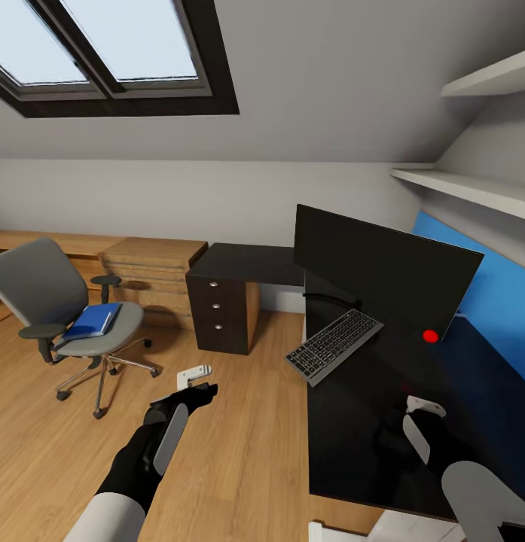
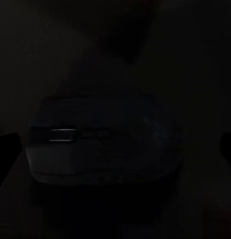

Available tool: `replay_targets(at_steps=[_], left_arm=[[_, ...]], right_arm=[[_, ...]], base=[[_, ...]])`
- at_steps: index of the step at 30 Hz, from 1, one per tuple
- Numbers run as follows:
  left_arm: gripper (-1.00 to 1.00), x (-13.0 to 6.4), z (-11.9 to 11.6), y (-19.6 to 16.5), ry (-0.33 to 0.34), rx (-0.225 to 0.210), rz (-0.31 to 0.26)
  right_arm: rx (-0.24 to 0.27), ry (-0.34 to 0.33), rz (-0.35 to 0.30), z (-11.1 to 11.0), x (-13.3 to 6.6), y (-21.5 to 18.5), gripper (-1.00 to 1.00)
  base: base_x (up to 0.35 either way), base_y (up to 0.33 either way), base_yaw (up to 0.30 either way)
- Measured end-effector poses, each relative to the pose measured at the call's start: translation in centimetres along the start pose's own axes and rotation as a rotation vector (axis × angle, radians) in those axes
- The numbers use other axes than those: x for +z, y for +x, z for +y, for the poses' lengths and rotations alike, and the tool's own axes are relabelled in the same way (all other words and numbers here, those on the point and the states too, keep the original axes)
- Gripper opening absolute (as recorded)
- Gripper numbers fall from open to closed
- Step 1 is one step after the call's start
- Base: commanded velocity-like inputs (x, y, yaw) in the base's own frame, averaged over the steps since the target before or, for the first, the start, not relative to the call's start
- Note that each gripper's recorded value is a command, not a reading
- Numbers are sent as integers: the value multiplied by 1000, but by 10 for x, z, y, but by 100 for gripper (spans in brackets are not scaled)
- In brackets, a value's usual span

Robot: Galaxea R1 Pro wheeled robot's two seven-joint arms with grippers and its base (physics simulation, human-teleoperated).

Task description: In the bedroom, organize the workspace by keeping the computer under the desk, ensuring the monitor is on the desk, placing the keyboard on the desk next to the monitor, placing the mouse on the desk next to the keyboard, moving the folder from the swivel chair onto the desk next to the mouse, stacking the notebook on top of the folder with the pen on top of the notebook, and positioning the swivel chair next to the desk.

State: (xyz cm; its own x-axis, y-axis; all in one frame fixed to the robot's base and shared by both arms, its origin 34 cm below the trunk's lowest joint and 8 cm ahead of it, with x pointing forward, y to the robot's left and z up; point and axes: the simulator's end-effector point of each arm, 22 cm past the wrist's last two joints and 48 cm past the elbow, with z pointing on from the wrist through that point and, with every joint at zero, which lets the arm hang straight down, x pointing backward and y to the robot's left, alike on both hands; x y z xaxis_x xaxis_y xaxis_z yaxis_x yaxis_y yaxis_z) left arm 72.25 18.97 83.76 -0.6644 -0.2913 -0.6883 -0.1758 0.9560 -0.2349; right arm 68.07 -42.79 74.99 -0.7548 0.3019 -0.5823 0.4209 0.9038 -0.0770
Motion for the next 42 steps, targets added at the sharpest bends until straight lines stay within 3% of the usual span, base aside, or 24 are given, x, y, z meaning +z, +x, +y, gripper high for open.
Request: replay_targets(at_steps=[15,42], left_arm=[[100,0,0,0,0,0,-1],[100,4,2,4,-2,2,0]], right_arm=[[-5,-31,-2,8,0,-1,100],[-3,-29,-4,7,4,1,100]], base=[[0,0,0],[0,0,0]])
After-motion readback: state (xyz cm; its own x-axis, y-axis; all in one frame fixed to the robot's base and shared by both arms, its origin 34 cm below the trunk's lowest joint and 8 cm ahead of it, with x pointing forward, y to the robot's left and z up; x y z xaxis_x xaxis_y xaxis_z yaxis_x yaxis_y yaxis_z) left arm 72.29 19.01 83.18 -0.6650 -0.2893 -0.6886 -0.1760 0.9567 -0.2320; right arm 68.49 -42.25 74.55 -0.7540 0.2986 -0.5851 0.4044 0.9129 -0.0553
